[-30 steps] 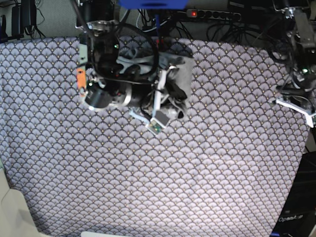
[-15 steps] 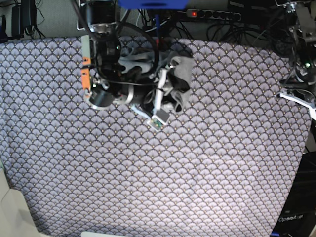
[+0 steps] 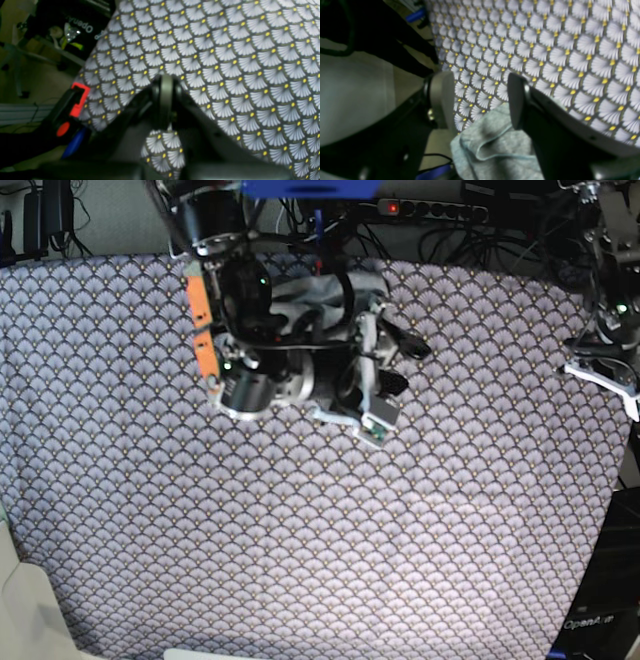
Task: Fold the T-shirt properly
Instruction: 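Release the fabric and raise both grippers from the stack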
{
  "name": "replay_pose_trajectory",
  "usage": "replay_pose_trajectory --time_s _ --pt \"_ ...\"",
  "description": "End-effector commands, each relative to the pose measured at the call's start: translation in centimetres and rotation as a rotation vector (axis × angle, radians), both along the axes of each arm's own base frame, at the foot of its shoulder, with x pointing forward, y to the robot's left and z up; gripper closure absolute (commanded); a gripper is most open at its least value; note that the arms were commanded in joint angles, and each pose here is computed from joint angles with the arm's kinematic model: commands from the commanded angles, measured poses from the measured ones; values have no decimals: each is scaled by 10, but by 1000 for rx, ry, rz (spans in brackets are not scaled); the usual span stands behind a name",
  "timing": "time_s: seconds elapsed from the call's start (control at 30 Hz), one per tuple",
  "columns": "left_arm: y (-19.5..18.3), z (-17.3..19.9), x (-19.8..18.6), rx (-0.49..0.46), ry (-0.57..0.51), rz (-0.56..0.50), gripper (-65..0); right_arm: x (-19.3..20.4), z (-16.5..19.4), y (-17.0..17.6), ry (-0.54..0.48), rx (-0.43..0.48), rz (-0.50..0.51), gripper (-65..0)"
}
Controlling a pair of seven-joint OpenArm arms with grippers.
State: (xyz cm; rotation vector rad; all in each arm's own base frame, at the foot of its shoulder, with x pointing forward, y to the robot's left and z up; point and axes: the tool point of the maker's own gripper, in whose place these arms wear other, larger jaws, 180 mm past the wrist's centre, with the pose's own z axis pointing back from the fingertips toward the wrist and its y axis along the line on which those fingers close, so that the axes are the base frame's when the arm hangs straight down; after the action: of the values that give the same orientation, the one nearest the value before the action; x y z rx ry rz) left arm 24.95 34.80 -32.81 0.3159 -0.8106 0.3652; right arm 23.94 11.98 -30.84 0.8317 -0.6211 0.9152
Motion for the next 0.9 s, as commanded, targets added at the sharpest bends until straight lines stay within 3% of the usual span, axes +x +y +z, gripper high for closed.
replay_pose_trajectory --time_s 0.0,0.1,0.3,0.47,0.57,0.7,0.87 --pt "7 16 6 41 -43 -1 0 11 19 3 -46 46 -9 -340" --pt "6 15 6 42 -40 -11 0 27 20 -12 -82 13 -33 -273" --pt "-33 28 20 59 -58 -236 0 55 1 -93 -144 -172 -115 -9" --pt "-71 33 29 66 -67 -425 0 67 -2 -178 -197 -334 -215 0" --pt "-93 28 31 81 -36 -555 0 55 -11 -219 -170 -403 -279 0" --pt "-127 13 28 135 40 -748 0 26 -32 -243 -89 -424 -340 0" --pt "-181 -16 13 229 163 -1007 0 -1 -48 -252 -39 -383 -382 0"
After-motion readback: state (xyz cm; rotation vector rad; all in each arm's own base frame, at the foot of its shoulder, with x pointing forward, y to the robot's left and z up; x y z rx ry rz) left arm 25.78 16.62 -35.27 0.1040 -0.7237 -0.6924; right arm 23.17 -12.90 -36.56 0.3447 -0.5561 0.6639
